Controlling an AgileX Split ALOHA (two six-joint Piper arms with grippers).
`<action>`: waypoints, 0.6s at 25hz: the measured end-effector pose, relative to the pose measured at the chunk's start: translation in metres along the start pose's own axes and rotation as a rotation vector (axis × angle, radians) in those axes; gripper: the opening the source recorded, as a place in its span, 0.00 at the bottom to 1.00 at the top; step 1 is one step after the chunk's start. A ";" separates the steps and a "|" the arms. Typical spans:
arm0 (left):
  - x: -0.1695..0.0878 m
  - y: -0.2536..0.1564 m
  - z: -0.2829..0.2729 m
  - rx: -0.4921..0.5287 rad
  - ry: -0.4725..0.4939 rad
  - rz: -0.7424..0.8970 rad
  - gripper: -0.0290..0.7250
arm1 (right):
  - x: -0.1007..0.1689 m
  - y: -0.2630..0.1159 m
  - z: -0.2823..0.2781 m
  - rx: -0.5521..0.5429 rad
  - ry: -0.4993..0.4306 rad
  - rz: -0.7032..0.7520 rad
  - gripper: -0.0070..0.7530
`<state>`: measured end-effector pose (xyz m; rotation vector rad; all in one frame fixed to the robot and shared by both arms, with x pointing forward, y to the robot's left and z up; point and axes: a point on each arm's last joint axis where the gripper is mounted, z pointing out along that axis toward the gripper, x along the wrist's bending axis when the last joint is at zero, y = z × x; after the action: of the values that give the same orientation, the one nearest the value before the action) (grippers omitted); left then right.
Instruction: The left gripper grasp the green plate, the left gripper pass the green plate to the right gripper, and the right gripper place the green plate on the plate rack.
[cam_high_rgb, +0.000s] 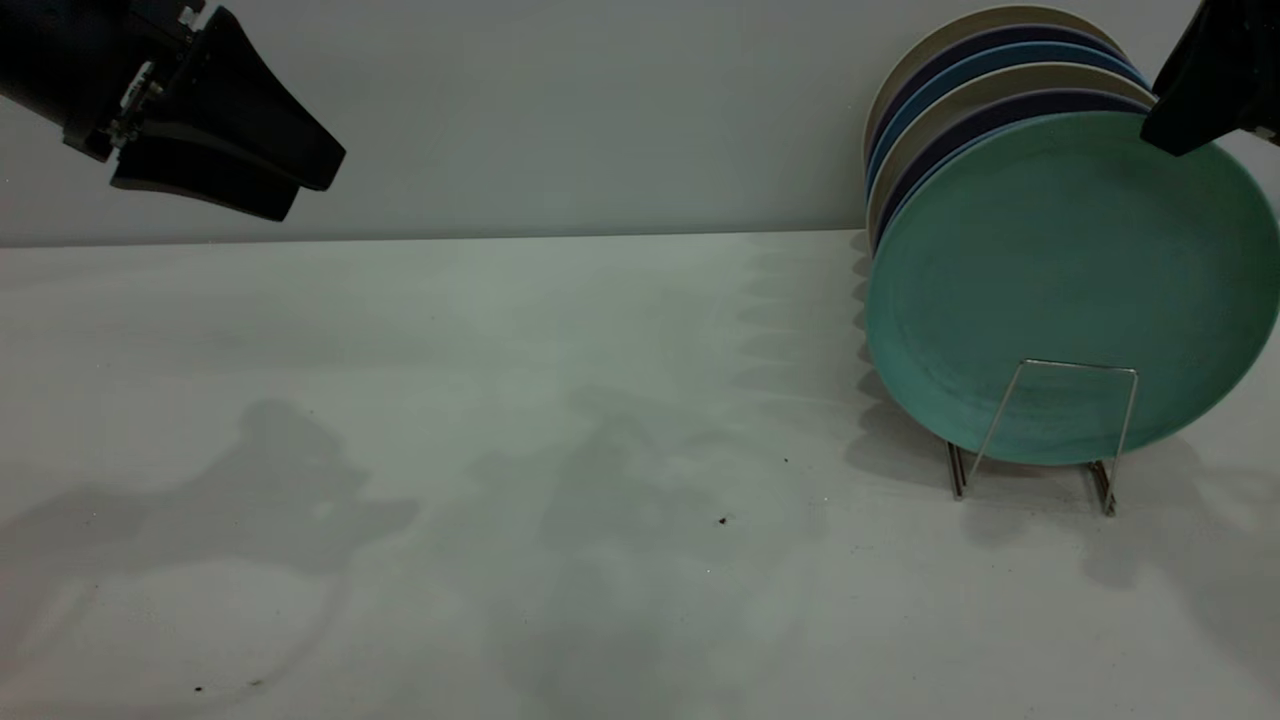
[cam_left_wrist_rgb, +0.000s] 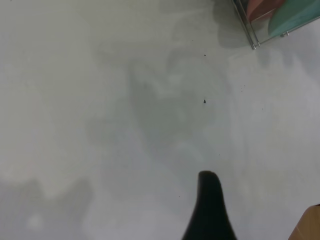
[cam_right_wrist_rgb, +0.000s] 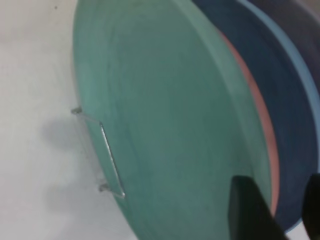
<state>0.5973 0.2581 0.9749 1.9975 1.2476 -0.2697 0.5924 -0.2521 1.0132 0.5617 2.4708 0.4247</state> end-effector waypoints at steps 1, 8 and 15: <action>0.000 0.000 0.000 0.000 0.000 0.000 0.82 | 0.001 0.000 -0.002 0.001 0.006 0.016 0.44; -0.001 0.001 -0.001 -0.004 0.000 0.000 0.82 | 0.015 0.009 -0.057 -0.021 0.140 0.232 0.50; -0.041 0.009 -0.039 -0.062 -0.009 -0.007 0.82 | 0.048 0.012 -0.143 0.002 0.313 0.472 0.50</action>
<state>0.5764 0.2548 1.0283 1.9375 1.2432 -0.2399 0.4758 -0.2443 1.1095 1.1643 2.6160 0.7416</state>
